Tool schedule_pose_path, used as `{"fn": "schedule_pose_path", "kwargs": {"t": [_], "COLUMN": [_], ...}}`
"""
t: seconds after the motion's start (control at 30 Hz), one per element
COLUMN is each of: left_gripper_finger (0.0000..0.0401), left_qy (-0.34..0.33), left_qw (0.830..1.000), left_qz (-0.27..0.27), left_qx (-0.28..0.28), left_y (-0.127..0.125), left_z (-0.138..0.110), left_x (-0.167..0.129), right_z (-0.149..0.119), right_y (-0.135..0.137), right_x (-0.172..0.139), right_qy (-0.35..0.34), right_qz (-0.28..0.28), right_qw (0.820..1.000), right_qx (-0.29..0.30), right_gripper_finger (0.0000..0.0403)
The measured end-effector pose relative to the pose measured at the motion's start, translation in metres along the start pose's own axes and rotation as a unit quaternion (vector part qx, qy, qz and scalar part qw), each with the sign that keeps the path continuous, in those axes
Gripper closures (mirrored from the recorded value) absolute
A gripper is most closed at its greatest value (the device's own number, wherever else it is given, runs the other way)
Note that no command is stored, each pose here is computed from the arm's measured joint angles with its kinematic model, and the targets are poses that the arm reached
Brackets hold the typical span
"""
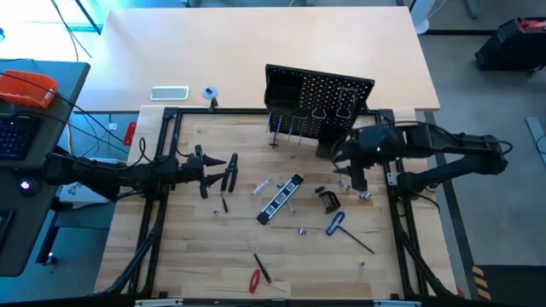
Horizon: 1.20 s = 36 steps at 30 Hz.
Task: Hang tools onto peg board
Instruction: Hang the black spirit level onto the pegboard
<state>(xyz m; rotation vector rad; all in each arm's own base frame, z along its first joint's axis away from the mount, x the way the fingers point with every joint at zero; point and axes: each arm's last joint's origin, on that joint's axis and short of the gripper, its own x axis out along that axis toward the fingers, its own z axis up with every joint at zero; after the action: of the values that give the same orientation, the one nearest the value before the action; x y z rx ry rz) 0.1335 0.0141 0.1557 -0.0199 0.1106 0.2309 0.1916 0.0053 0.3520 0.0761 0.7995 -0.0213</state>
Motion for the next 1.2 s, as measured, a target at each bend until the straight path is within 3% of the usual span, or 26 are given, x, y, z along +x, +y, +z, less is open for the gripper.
{"fn": "schedule_pose_path", "kwargs": {"t": [0.27, 0.5, 0.63, 0.77, 0.97, 1.2], "left_gripper_finger": [0.0204, 0.0204, 0.0204, 0.0204, 0.0204, 0.0204], "left_qy": [0.018, 0.026, 0.026, 0.059, 0.100, 0.160], "left_qw": [0.998, 0.993, 0.989, 0.984, 0.985, 0.980], "left_qz": [-0.053, -0.106, -0.132, -0.151, -0.127, -0.106], "left_qx": [-0.027, -0.051, -0.061, -0.067, -0.056, -0.055], "left_y": [-0.003, -0.012, -0.022, -0.035, -0.056, -0.076], "left_z": [-0.003, 0.000, 0.005, 0.008, 0.013, 0.002], "left_x": [0.002, 0.008, 0.015, 0.027, 0.056, 0.094], "right_z": [-0.031, -0.058, -0.068, -0.073, -0.060, -0.051], "right_y": [0.031, 0.057, 0.066, 0.073, 0.081, 0.077], "right_x": [0.038, 0.081, 0.106, 0.137, 0.181, 0.210], "right_qy": [0.027, -0.074, -0.132, -0.131, -0.088, 0.023], "right_qz": [0.048, 0.091, 0.060, 0.016, -0.038, -0.130], "right_qw": [0.998, 0.993, 0.989, 0.989, 0.982, 0.961], "right_qx": [0.036, 0.025, -0.012, -0.066, -0.165, -0.241], "right_gripper_finger": [0.0251, 0.0251, 0.0251, 0.0251, 0.0251, 0.0251]}}
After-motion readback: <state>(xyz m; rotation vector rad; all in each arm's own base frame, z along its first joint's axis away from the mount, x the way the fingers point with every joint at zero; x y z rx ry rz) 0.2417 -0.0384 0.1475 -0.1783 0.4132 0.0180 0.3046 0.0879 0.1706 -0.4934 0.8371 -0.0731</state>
